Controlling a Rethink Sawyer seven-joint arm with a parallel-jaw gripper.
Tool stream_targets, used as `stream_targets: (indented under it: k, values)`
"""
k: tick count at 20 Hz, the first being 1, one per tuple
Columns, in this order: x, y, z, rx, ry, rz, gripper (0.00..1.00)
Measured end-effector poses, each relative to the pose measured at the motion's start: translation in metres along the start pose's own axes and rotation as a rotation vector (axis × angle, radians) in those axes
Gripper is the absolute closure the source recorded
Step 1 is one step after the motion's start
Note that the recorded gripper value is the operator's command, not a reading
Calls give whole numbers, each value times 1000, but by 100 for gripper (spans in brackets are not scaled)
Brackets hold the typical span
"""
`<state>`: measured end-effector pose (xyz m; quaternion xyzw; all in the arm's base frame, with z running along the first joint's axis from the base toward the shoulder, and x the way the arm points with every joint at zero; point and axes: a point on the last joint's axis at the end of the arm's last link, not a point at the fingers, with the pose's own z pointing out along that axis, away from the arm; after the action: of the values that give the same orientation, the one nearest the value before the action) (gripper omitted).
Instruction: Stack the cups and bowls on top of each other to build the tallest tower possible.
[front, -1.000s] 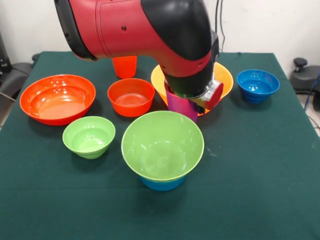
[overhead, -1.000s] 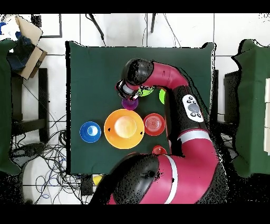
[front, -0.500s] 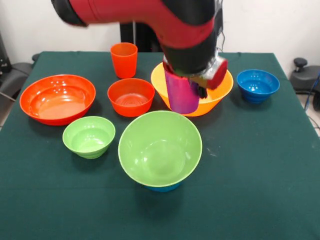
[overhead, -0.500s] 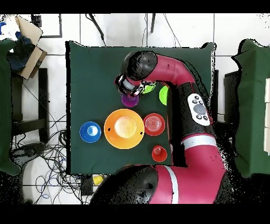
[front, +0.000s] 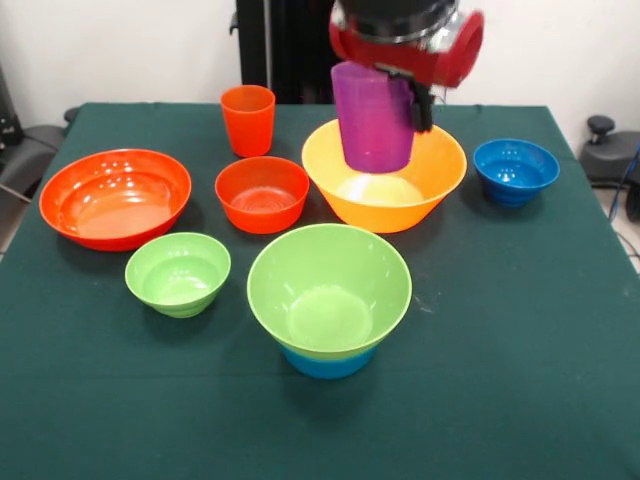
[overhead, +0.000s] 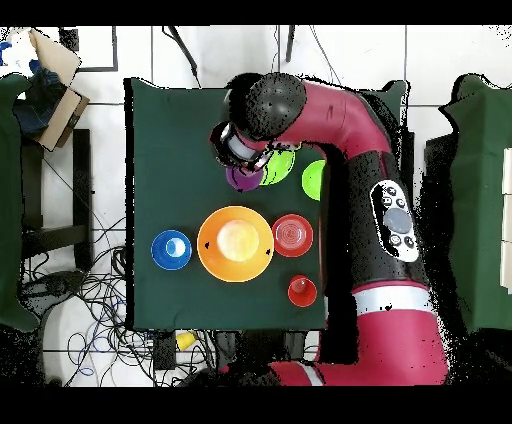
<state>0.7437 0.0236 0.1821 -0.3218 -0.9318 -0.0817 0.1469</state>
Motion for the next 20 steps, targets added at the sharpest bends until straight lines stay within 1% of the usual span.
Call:
stream_targets:
  k: [2,4,6,9,14,17,18,20]
  values:
    - [4,4,-10,-4,-14,-6,100]
    - [6,6,-15,-6,-23,-10,100]
    - [9,9,-18,-8,-28,-14,100]
    - [9,10,-16,-6,-25,-16,100]
    - [10,11,-4,8,-13,-21,100]
    - [9,11,9,22,-12,-26,100]
    - [7,12,19,31,-18,-32,100]
    - [4,12,29,37,-27,-37,100]
